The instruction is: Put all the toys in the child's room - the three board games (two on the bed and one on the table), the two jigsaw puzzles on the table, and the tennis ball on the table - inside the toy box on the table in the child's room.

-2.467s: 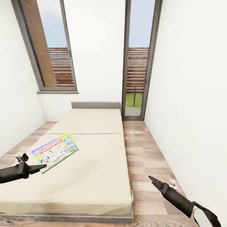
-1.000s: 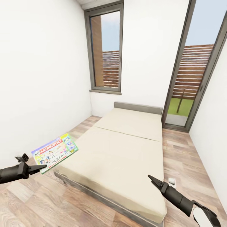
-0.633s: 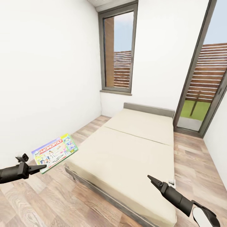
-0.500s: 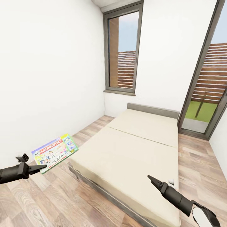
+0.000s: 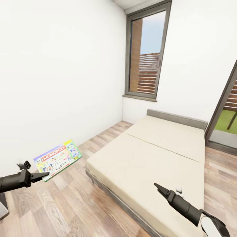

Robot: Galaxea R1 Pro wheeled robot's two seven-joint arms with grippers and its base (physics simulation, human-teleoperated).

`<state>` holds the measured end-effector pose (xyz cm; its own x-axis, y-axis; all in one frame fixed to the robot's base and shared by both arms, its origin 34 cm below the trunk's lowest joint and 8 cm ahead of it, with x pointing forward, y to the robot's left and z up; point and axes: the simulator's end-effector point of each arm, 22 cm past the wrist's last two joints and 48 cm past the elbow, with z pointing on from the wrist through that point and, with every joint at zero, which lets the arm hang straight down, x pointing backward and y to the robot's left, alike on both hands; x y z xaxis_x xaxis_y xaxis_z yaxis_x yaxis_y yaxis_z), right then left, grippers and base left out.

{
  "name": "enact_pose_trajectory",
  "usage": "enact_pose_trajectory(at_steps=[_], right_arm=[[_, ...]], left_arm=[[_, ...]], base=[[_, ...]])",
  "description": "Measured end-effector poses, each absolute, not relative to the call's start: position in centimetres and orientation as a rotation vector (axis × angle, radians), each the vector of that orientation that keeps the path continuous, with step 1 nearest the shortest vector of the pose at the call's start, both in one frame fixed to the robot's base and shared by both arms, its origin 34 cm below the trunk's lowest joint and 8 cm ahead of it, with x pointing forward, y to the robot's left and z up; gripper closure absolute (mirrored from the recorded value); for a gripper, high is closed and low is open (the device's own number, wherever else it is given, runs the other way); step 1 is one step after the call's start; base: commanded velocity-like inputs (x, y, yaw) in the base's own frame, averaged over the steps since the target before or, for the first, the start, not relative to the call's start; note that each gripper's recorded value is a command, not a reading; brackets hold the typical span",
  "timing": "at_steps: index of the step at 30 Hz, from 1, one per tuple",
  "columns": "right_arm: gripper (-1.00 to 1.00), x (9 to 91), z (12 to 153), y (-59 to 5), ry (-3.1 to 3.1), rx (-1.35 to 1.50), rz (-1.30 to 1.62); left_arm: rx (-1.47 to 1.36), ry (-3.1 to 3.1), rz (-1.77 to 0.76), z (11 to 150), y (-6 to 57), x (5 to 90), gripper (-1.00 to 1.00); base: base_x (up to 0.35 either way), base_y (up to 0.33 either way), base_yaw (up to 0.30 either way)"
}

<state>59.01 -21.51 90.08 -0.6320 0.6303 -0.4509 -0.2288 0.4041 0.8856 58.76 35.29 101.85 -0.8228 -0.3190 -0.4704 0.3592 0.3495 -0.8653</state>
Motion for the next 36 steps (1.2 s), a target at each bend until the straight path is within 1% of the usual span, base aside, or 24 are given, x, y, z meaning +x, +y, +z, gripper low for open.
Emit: enact_pose_trajectory(at_steps=[36], right_arm=[[-1.00,58.3,94.4,-21.3,1.851,0.345,1.333]], left_arm=[[0.059,2.028,-1.502,106.2,35.2,58.1,1.00]], base=[[0.000,0.000,0.290]])
